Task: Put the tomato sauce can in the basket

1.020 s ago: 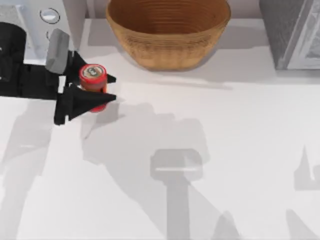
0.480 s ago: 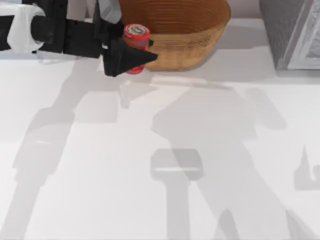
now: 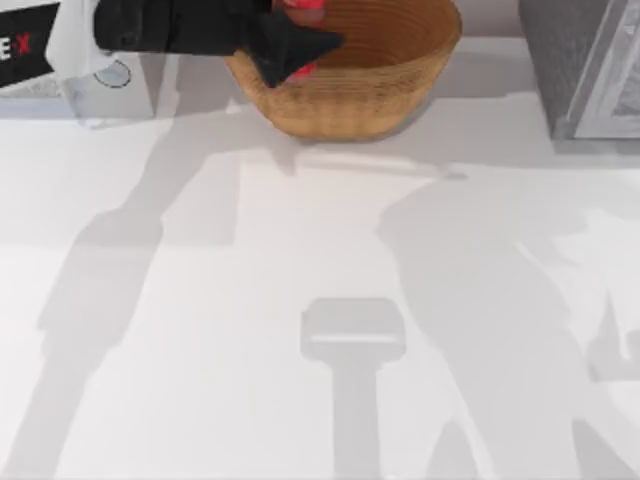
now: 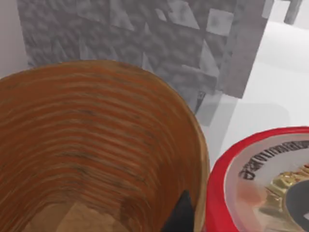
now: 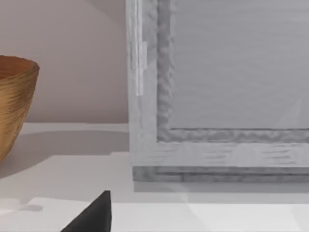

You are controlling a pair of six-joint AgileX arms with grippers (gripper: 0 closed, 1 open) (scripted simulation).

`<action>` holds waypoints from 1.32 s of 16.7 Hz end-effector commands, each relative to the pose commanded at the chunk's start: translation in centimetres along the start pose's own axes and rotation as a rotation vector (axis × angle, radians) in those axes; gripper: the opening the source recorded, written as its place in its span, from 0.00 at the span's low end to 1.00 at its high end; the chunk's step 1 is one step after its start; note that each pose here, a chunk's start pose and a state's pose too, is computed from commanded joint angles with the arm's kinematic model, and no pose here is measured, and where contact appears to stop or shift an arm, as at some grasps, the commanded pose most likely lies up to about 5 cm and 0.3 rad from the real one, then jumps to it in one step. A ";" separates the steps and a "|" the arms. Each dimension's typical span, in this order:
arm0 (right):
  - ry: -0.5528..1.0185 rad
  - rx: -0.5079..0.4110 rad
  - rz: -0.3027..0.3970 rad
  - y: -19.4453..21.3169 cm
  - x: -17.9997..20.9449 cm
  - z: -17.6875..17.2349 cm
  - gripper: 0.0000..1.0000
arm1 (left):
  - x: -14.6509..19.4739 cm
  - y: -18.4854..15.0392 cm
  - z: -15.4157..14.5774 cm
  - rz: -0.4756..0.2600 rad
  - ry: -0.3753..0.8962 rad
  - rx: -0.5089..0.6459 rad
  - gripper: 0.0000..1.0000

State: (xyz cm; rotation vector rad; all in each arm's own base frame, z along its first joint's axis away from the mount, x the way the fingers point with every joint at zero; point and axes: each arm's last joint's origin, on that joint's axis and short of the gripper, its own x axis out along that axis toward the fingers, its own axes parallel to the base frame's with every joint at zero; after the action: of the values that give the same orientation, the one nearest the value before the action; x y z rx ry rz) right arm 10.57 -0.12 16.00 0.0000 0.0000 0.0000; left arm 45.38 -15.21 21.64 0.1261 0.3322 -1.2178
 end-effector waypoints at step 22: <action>0.000 0.000 0.000 0.0 0.0 0.0 1.00 | 2.8 2.6 4.5 0.421 -0.144 -0.010 0.00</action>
State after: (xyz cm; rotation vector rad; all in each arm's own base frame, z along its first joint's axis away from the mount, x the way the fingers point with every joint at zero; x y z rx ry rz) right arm 10.57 -0.12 16.00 0.0000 0.0000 0.0000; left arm 49.54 -18.07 24.79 0.0929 0.1735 -0.8030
